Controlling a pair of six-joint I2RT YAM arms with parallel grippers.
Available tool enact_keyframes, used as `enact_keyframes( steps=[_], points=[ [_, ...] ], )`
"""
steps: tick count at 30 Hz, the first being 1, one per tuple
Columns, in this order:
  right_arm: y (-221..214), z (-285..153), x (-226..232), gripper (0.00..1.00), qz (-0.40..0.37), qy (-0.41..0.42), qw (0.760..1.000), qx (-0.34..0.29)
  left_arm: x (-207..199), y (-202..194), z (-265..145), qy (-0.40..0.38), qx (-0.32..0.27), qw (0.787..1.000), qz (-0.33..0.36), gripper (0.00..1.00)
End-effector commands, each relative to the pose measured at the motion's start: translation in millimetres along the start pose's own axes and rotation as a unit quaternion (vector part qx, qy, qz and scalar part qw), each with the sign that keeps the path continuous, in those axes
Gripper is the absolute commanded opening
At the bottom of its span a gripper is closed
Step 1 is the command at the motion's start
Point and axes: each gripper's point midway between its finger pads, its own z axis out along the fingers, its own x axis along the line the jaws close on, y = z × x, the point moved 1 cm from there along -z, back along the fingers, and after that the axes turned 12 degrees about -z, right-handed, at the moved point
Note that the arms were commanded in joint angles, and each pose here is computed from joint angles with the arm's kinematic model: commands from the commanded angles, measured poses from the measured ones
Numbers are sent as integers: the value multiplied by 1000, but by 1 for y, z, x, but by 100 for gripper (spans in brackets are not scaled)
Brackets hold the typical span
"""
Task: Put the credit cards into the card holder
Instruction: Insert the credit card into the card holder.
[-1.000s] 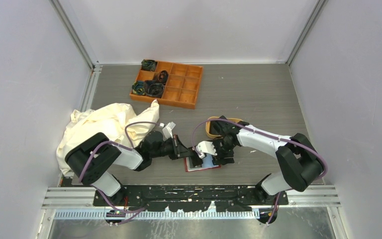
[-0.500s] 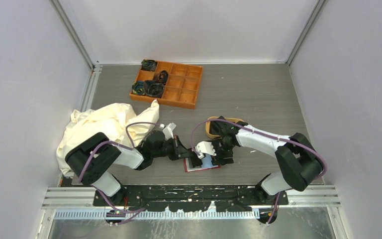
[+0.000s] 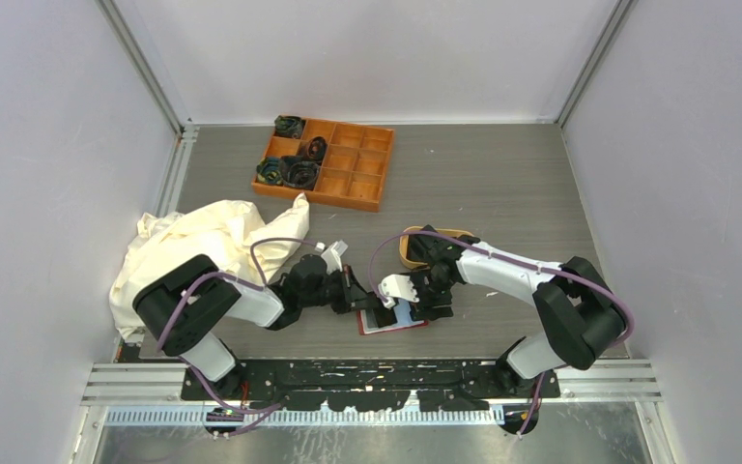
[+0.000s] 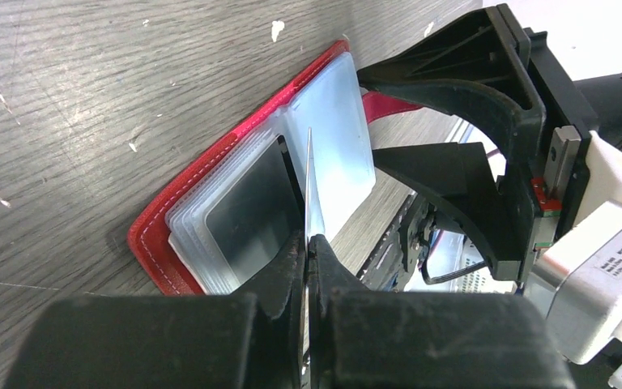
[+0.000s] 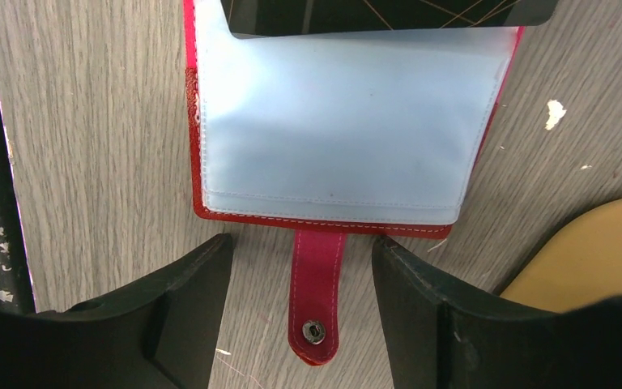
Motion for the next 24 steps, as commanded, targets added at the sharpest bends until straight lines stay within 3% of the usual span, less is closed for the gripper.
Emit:
enact_keyframes(
  steps=[1,24],
  points=[
    [1,9,2,69,-3,12,1000,-3,-5,2,6,-4,-3,1000,0,0],
    [1,9,4,68,-5,18,1000,-1,12,-3,15,44,16,998,-29,0]
  ],
)
